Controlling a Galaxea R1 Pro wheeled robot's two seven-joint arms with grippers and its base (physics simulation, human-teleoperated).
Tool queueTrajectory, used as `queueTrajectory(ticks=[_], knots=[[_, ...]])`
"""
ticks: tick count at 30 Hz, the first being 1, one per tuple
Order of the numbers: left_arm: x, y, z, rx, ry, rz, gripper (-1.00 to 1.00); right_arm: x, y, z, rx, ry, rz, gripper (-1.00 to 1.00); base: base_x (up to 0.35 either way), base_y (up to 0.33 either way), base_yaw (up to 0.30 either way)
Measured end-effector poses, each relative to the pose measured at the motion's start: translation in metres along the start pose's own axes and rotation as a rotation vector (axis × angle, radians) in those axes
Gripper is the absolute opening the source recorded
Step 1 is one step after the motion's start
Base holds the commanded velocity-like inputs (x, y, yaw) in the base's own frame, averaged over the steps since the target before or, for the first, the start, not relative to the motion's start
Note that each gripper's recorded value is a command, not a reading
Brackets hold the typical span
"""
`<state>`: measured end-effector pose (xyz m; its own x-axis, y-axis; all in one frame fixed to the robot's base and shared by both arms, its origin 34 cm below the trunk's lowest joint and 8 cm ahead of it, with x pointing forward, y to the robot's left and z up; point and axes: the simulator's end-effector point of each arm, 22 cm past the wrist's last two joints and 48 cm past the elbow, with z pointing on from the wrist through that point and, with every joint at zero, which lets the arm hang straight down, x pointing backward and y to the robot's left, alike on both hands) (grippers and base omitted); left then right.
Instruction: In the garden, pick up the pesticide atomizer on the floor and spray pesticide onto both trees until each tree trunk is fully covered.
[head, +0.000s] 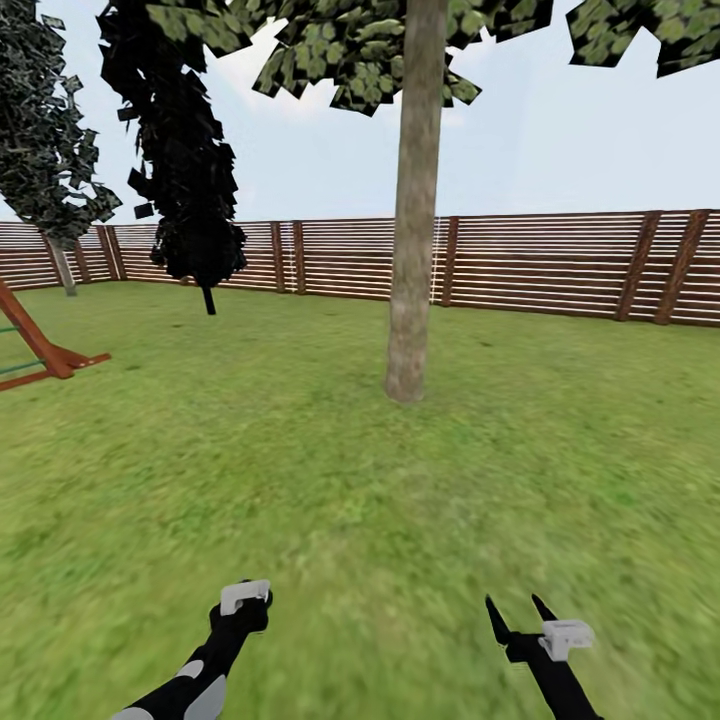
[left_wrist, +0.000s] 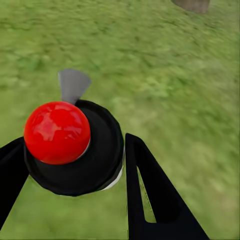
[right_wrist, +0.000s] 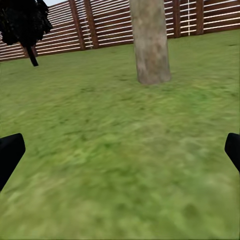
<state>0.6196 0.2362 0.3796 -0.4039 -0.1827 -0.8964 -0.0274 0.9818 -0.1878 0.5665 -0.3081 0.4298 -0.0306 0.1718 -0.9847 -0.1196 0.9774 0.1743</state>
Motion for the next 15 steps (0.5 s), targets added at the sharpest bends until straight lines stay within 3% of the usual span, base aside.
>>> queueTrajectory(ticks=[15], knots=[[0.0004,-0.0025,0.0001,0.002,0.000,-0.003,-1.00,0.0033,0.0097,0.0013,-0.002,0.001,0.019,1.00,0.339,0.000,0.000]])
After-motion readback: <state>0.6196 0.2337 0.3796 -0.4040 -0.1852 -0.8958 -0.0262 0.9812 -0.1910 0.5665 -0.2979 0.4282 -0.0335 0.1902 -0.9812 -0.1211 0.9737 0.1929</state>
